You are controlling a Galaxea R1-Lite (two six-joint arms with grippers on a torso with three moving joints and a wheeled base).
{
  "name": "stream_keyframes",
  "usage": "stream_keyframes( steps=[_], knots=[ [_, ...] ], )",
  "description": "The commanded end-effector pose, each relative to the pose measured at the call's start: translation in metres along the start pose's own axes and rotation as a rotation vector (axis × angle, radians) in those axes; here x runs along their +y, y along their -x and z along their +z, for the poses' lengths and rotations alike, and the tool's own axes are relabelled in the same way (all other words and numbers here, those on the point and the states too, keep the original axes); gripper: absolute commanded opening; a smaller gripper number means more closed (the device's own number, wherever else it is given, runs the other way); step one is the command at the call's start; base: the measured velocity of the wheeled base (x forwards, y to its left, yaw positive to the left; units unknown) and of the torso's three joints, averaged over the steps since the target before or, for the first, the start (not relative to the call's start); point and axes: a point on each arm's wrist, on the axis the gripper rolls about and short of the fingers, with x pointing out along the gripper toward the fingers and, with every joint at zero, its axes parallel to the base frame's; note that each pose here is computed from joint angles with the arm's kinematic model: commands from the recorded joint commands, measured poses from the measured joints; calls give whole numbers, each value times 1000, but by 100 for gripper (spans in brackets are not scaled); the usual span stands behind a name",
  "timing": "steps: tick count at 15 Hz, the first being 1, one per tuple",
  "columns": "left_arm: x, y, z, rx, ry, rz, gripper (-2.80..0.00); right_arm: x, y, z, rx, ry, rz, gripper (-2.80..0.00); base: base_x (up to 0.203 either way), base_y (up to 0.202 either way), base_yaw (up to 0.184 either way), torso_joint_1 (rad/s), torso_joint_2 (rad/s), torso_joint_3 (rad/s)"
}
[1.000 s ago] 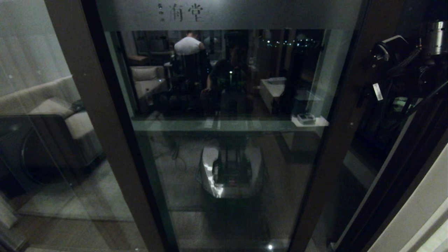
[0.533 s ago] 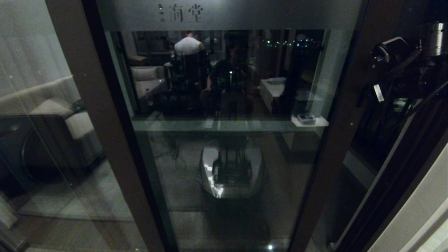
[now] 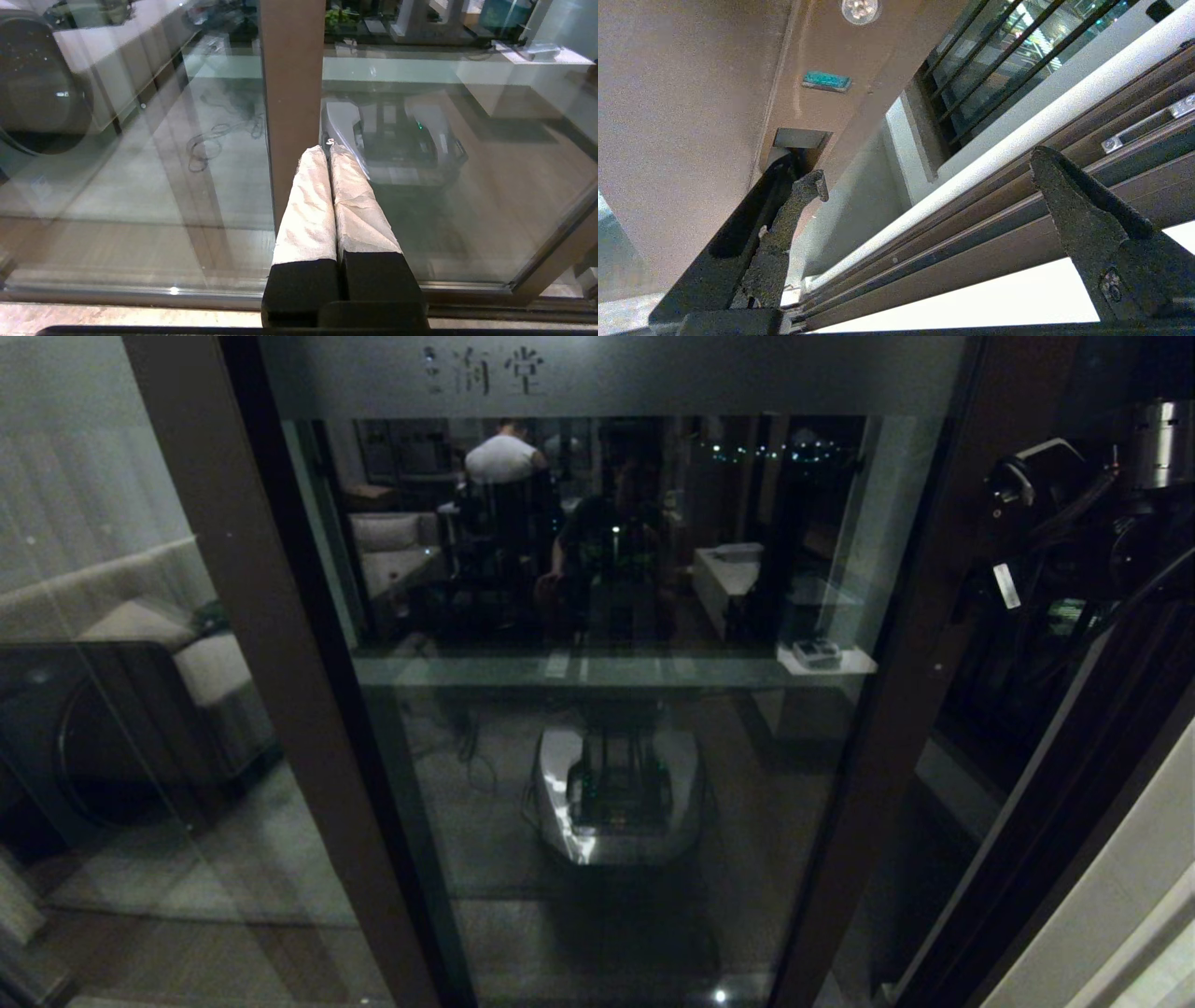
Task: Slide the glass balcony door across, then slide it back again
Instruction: Close the slid door
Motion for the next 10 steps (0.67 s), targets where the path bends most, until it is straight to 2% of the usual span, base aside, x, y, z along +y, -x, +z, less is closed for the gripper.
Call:
stream_keyframes(
  steps=[1, 10],
  knots=[
    [0, 0, 0, 0, 0, 0, -280, -2, -3, -2, 12, 11, -11, 0, 0, 0, 0, 0, 0, 0],
    [0, 0, 0, 1, 0, 0, -280, -12, -8, -7, 30, 5, -37, 0, 0, 0, 0, 0, 0, 0]
  ],
)
